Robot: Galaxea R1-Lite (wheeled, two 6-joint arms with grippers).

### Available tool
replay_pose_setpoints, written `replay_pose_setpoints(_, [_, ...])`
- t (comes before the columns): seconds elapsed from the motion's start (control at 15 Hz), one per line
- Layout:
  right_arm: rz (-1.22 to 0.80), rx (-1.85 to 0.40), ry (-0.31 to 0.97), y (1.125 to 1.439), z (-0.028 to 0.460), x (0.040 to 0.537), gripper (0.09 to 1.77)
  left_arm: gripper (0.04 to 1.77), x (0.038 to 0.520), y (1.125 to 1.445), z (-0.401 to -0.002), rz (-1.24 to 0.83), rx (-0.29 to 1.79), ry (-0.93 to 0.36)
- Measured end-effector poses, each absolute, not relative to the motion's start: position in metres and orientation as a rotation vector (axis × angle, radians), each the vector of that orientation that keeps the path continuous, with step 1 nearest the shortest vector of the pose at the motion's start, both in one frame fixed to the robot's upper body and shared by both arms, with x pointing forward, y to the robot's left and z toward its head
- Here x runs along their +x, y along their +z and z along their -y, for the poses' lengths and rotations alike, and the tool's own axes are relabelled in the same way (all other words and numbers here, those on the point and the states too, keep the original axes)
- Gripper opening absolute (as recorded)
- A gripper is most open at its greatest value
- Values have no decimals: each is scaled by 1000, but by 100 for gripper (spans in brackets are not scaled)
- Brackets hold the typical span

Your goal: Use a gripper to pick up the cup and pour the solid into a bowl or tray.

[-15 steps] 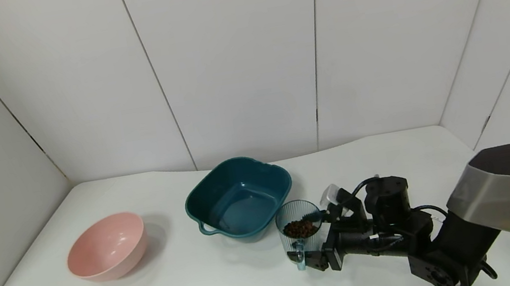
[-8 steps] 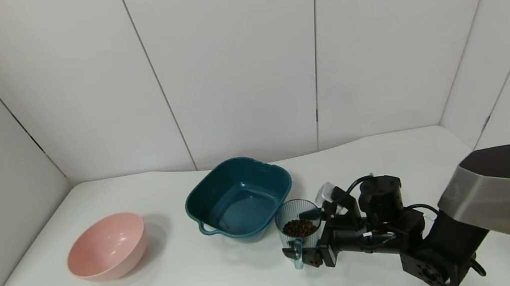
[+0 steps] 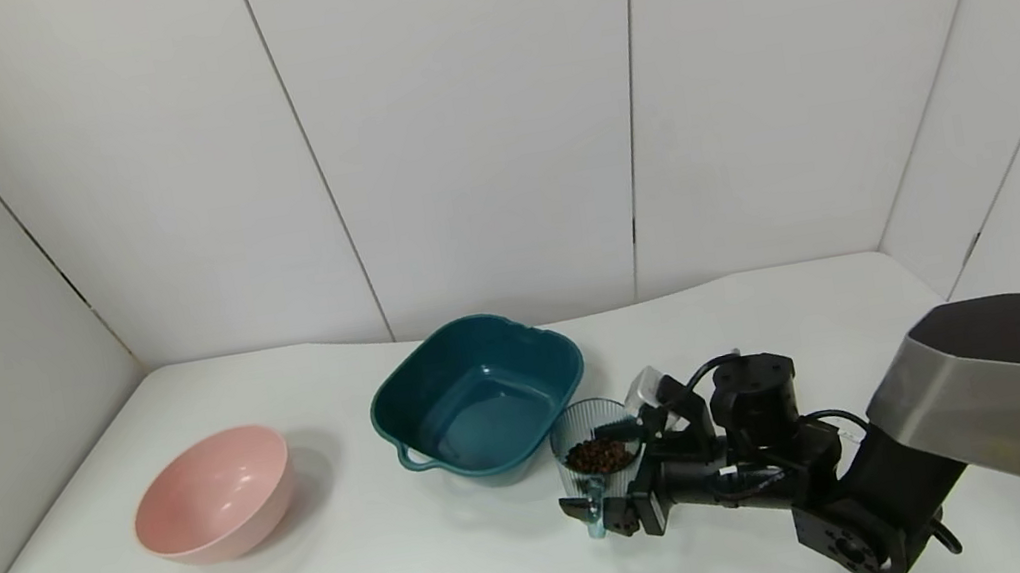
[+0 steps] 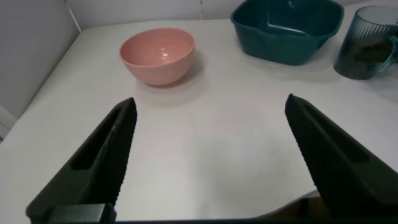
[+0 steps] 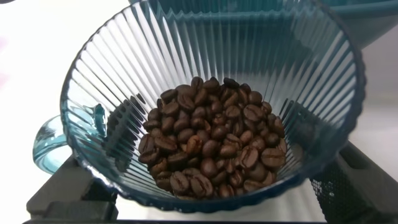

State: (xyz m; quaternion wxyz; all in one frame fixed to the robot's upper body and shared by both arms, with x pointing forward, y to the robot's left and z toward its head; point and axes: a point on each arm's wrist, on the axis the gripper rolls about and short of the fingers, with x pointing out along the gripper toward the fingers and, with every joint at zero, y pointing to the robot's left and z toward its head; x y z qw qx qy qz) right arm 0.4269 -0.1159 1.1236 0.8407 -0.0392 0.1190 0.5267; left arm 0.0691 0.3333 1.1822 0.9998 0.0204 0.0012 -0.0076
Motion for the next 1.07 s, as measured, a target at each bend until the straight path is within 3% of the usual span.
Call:
replay_pose_setpoints(0.2, [-250, -83, 1113, 1124, 116, 427, 141, 172, 69, 1182, -333, -3, 41, -16])
replay_pose_setpoints(1.07, [-242, -79, 1101, 1136, 125, 424, 138, 172, 69, 1182, -333, -3, 41, -16])
